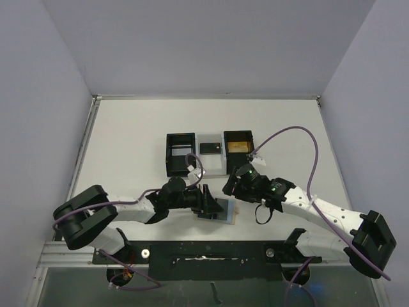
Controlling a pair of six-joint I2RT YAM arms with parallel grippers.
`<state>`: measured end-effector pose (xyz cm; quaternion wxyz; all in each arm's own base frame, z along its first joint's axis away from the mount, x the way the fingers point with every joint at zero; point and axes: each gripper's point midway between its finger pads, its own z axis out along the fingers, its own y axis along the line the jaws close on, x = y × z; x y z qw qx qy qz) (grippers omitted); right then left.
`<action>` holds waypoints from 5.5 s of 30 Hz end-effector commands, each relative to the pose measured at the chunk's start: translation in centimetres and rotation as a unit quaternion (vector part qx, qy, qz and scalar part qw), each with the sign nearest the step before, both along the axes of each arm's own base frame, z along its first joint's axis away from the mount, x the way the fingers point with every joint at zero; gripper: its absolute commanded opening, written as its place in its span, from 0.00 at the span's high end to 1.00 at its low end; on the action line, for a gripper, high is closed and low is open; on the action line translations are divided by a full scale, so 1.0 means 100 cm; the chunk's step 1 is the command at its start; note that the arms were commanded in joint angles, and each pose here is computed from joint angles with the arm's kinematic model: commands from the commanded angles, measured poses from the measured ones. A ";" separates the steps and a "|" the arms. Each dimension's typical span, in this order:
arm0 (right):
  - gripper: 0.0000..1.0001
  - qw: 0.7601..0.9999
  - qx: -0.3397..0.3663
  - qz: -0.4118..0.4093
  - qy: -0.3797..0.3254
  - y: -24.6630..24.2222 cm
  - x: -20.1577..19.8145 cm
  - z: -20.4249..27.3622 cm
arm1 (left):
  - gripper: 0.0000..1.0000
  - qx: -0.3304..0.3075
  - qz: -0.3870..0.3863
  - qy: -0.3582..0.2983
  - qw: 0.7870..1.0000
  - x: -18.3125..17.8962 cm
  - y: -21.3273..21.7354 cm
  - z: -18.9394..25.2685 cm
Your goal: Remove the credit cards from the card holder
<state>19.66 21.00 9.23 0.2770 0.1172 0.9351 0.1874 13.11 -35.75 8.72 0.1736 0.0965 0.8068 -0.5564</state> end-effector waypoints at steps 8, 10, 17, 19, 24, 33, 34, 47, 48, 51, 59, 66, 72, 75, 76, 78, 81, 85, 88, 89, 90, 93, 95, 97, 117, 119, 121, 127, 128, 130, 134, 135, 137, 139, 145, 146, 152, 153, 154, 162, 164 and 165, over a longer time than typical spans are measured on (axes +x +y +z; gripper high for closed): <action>0.61 0.994 0.104 0.043 0.008 0.043 -0.003 -0.010 | 0.54 0.072 0.095 -0.011 0.993 0.037 0.035 -0.010; 0.61 0.994 0.097 0.044 0.022 0.042 -0.006 -0.022 | 0.57 0.078 0.093 -0.002 0.993 0.040 0.031 -0.012; 0.65 0.997 0.029 0.017 0.069 0.019 -0.015 -0.060 | 0.62 0.080 0.056 0.022 0.995 0.039 0.010 -0.022; 0.65 0.997 0.018 0.015 0.077 0.014 -0.019 -0.067 | 0.64 0.082 0.043 0.029 0.995 0.036 0.006 -0.026; 0.65 0.996 0.020 0.009 0.085 0.010 -0.025 -0.075 | 0.70 0.083 0.028 0.044 0.995 0.031 -0.001 -0.032; 0.65 0.996 0.018 0.006 0.091 0.006 -0.028 -0.081 | 0.70 0.101 0.028 0.057 0.993 0.030 0.000 -0.042; 0.65 0.996 0.018 0.005 0.091 0.006 -0.028 -0.081 | 0.70 0.100 0.028 0.057 0.993 0.030 0.000 -0.042; 0.67 0.994 0.016 -0.022 0.106 -0.008 -0.035 -0.094 | 0.74 0.126 0.060 0.105 0.985 0.030 0.007 -0.064; 0.68 0.994 0.017 -0.023 0.109 -0.009 -0.036 -0.096 | 0.75 0.128 0.062 0.109 0.984 0.029 0.008 -0.066; 0.69 0.993 0.023 -0.025 0.110 -0.011 -0.038 -0.098 | 0.76 0.127 0.066 0.112 0.983 0.029 0.009 -0.066; 0.70 0.993 0.029 -0.024 0.112 -0.011 -0.039 -0.099 | 0.71 0.128 0.100 0.111 0.980 0.037 0.018 -0.066; 0.73 0.993 0.026 -0.021 0.113 -0.011 -0.038 -0.101 | 0.69 0.203 0.094 0.090 0.971 0.040 0.016 -0.085; 0.75 0.993 0.032 -0.014 0.112 -0.008 -0.038 -0.101 | 0.74 0.181 0.097 0.095 0.974 0.034 0.016 -0.083; 0.76 0.993 0.031 -0.012 0.113 -0.007 -0.038 -0.102 | 0.80 0.145 0.089 0.095 0.981 0.033 0.008 -0.075; 0.77 0.993 0.032 -0.011 0.113 -0.007 -0.038 -0.102 | 0.84 0.142 0.082 0.097 0.982 0.032 0.006 -0.076; 0.77 0.993 0.033 -0.007 0.112 -0.006 -0.038 -0.102 | 0.92 0.138 0.076 0.097 0.983 0.033 0.001 -0.075; 0.78 0.993 0.031 -0.004 0.111 -0.005 -0.037 -0.100 | 0.96 0.128 0.073 0.091 0.985 0.036 -0.005 -0.070; 0.78 0.993 0.032 -0.006 0.110 -0.005 -0.036 -0.099 | 1.00 0.135 0.075 0.076 0.985 0.040 -0.004 -0.063; 0.77 0.994 0.032 -0.009 0.108 -0.006 -0.036 -0.099 | 1.00 0.144 0.082 0.069 0.984 0.041 0.002 -0.060; 0.77 0.994 0.034 -0.007 0.106 -0.006 -0.036 -0.098 | 1.00 0.144 0.084 0.068 0.984 0.041 0.003 -0.058; 0.77 0.994 0.037 -0.002 0.102 -0.004 -0.035 -0.096 | 1.00 0.145 0.086 0.066 0.984 0.041 0.005 -0.056; 0.76 0.995 0.053 0.010 0.087 0.003 -0.031 -0.087 | 1.00 0.148 0.088 0.061 0.983 0.041 0.008 -0.054; 0.75 0.995 0.060 0.017 0.080 0.006 -0.030 -0.083 | 1.00 0.151 0.088 0.060 0.983 0.041 0.009 -0.055; 0.74 0.995 0.061 0.017 0.075 0.006 -0.028 -0.079 | 1.00 0.153 0.088 0.060 0.983 0.041 0.010 -0.055; 0.69 0.995 0.074 0.037 0.051 0.015 -0.020 -0.061 | 1.00 0.146 0.108 0.055 0.982 0.045 0.025 -0.045; 0.69 0.995 0.077 0.039 0.049 0.016 -0.020 -0.059 | 0.89 0.145 0.113 0.054 0.982 0.045 0.028 -0.044; 0.68 0.995 0.080 0.039 0.046 0.017 -0.019 -0.058 | 0.77 0.142 0.116 0.050 0.982 0.046 0.029 -0.041; 0.67 0.994 0.085 0.040 0.048 0.018 -0.021 -0.058 | 0.60 0.133 0.118 0.048 0.983 0.048 0.029 -0.035; 0.66 0.994 0.085 0.038 0.049 0.017 -0.021 -0.059 | 0.60 0.130 0.116 0.048 0.984 0.048 0.028 -0.033; 0.66 0.994 0.086 0.034 0.051 0.016 -0.022 -0.060 | 0.59 0.121 0.109 0.050 0.985 0.048 0.026 -0.029; 0.66 0.995 0.085 0.025 0.055 0.012 -0.024 -0.064 | 0.58 0.110 0.103 0.059 0.987 0.048 0.025 -0.024; 0.66 0.994 0.087 0.025 0.054 0.012 -0.024 -0.064 | 0.58 0.108 0.101 0.060 0.987 0.048 0.024 -0.023; 0.66 0.994 0.089 0.027 0.055 0.012 -0.026 -0.066 | 0.59 0.110 0.098 0.062 0.987 0.048 0.025 -0.023; 0.66 0.994 0.088 0.025 0.059 0.011 -0.027 -0.068 | 0.59 0.108 0.087 0.064 0.988 0.046 0.023 -0.023; 0.66 0.994 0.086 0.017 0.068 0.006 -0.033 -0.075 | 0.59 0.099 0.067 0.078 0.990 0.040 0.017 -0.025; 0.66 0.994 0.087 0.016 0.068 0.005 -0.034 -0.075 | 0.59 0.100 0.064 0.079 0.990 0.039 0.015 -0.026; 0.66 0.994 0.093 0.017 0.058 0.001 -0.035 -0.076 | 0.59 0.124 0.061 0.080 0.987 0.040 0.014 -0.036; 0.66 0.994 0.095 0.017 0.056 0.000 -0.035 -0.076 | 0.59 0.126 0.061 0.078 0.987 0.041 0.014 -0.037; 0.66 0.994 0.096 0.017 0.054 0.000 -0.035 -0.076 | 0.59 0.125 0.058 0.076 0.988 0.042 0.012 -0.037; 0.66 0.992 0.116 0.021 0.043 0.000 -0.034 -0.074 | 0.59 0.120 0.049 0.104 0.986 0.038 0.001 -0.048; 0.66 0.991 0.121 0.025 0.045 0.001 -0.033 -0.074 | 0.61 0.108 0.047 0.113 0.987 0.036 -0.001 -0.049; 0.66 0.991 0.122 0.026 0.047 0.001 -0.033 -0.075 | 0.61 0.107 0.045 0.117 0.986 0.034 -0.002 -0.050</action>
